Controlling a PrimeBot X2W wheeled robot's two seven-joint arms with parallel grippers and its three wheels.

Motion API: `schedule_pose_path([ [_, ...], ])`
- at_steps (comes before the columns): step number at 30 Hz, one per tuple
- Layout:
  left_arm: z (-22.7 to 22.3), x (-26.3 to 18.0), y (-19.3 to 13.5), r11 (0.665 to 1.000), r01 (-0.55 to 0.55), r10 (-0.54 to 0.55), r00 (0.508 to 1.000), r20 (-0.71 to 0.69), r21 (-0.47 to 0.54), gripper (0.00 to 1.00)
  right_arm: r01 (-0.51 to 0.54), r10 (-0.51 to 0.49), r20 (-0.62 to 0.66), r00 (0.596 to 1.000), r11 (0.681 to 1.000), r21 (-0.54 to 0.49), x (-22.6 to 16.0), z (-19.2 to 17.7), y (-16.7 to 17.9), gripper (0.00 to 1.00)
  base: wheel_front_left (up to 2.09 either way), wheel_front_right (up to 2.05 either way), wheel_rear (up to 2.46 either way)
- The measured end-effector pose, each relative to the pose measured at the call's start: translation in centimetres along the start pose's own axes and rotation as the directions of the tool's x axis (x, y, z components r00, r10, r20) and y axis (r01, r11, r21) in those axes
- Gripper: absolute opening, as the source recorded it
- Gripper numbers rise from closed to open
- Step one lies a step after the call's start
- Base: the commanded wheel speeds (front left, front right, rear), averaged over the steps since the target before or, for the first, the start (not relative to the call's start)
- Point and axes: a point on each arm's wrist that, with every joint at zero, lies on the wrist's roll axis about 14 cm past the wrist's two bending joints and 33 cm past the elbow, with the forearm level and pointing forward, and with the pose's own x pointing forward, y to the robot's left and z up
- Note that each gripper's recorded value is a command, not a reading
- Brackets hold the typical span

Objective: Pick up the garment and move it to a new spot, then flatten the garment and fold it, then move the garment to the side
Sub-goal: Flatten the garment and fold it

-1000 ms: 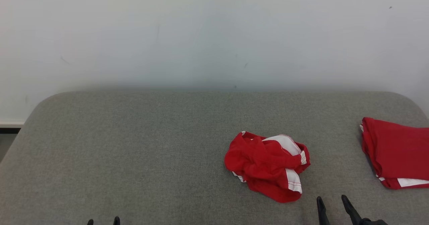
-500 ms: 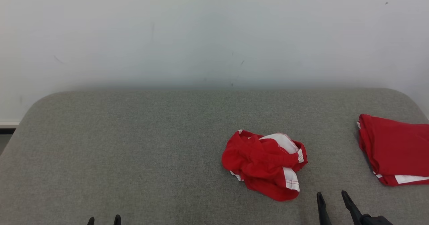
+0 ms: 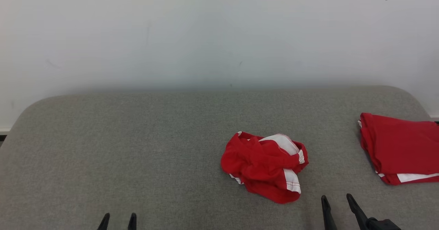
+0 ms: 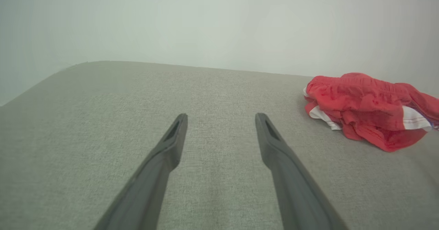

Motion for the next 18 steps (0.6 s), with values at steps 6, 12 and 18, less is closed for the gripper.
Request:
schedule_pose_path([
  [6,0.6,3.6,-5.0,0.979,0.202,-0.202,0.979,-0.011,0.035,1.00,0.047,-0.047,0.006,0.999,0.999,0.005,-0.6,0.3,-1.3,1.00,0.00,0.00,0.00],
  [12,1.8,7.5,-12.3,0.894,0.441,-0.437,0.897,-0.057,0.083,1.00,0.120,-0.120,-0.001,0.993,0.993,0.004,-2.0,0.1,-3.4,1.00,0.00,0.00,0.00],
  [18,2.1,9.0,-21.1,0.744,0.664,-0.655,0.747,-0.115,0.081,1.00,0.206,-0.206,-0.002,0.978,0.978,0.009,-3.7,0.0,-5.6,1.00,0.00,0.00,0.00],
])
